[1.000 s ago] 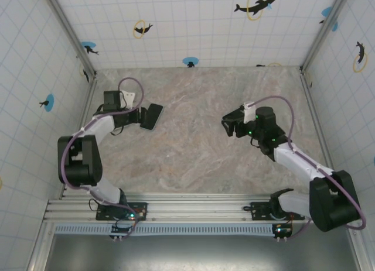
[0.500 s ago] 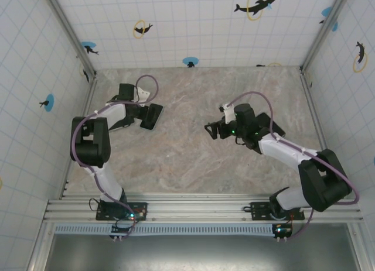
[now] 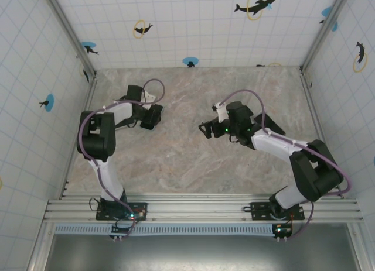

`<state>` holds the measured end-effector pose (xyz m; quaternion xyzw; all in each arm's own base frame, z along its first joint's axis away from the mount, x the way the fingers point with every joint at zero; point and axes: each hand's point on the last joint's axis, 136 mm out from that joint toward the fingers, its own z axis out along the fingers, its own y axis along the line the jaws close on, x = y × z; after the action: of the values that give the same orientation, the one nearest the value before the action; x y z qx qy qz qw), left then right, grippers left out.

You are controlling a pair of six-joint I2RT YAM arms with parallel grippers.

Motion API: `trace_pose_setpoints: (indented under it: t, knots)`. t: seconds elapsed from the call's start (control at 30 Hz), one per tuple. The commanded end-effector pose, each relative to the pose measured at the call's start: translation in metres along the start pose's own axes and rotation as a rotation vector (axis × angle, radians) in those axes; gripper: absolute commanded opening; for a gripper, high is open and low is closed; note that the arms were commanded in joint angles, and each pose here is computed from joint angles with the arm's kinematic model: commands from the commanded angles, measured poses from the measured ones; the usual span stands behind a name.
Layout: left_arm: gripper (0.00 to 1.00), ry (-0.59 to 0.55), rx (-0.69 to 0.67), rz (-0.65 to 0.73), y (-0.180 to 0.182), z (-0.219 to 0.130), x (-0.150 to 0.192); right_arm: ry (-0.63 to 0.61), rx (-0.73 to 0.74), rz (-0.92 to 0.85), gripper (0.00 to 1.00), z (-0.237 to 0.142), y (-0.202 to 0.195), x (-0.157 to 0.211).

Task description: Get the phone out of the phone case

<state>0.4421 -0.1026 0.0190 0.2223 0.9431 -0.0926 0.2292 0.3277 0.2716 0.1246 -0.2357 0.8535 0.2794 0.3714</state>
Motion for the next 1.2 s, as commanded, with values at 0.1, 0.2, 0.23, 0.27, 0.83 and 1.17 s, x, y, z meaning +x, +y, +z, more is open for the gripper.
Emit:
trace_pose_setpoints:
  t: [0.1, 0.2, 0.23, 0.27, 0.83, 1.17]
  knots:
    - [0.97, 0.039, -0.062, 0.002, 0.012, 0.01, 0.003, -0.012, -0.006, 0.006, 0.99, 0.004, 0.005, -0.014]
    - [0.93, 0.048, -0.049, -0.01, 0.009, 0.013, 0.005, -0.01, -0.006, 0.01, 0.99, 0.006, 0.005, -0.014]
    - [0.92, 0.049, -0.041, -0.015, 0.006, 0.014, 0.006, -0.008, -0.007, 0.01, 0.99, 0.007, 0.005, -0.014]
    - [0.91, 0.053, -0.04, -0.021, 0.006, 0.015, 0.008, -0.008, -0.005, 0.011, 0.99, 0.007, 0.004, -0.014]
    - [0.71, -0.025, -0.113, -0.287, 0.009, -0.02, -0.017, -0.083, -0.043, 0.16, 0.99, 0.019, 0.006, -0.027]
    - [0.69, -0.255, -0.048, -0.435, -0.013, -0.083, -0.059, -0.125, -0.045, 0.336, 0.99, 0.033, 0.015, -0.033]
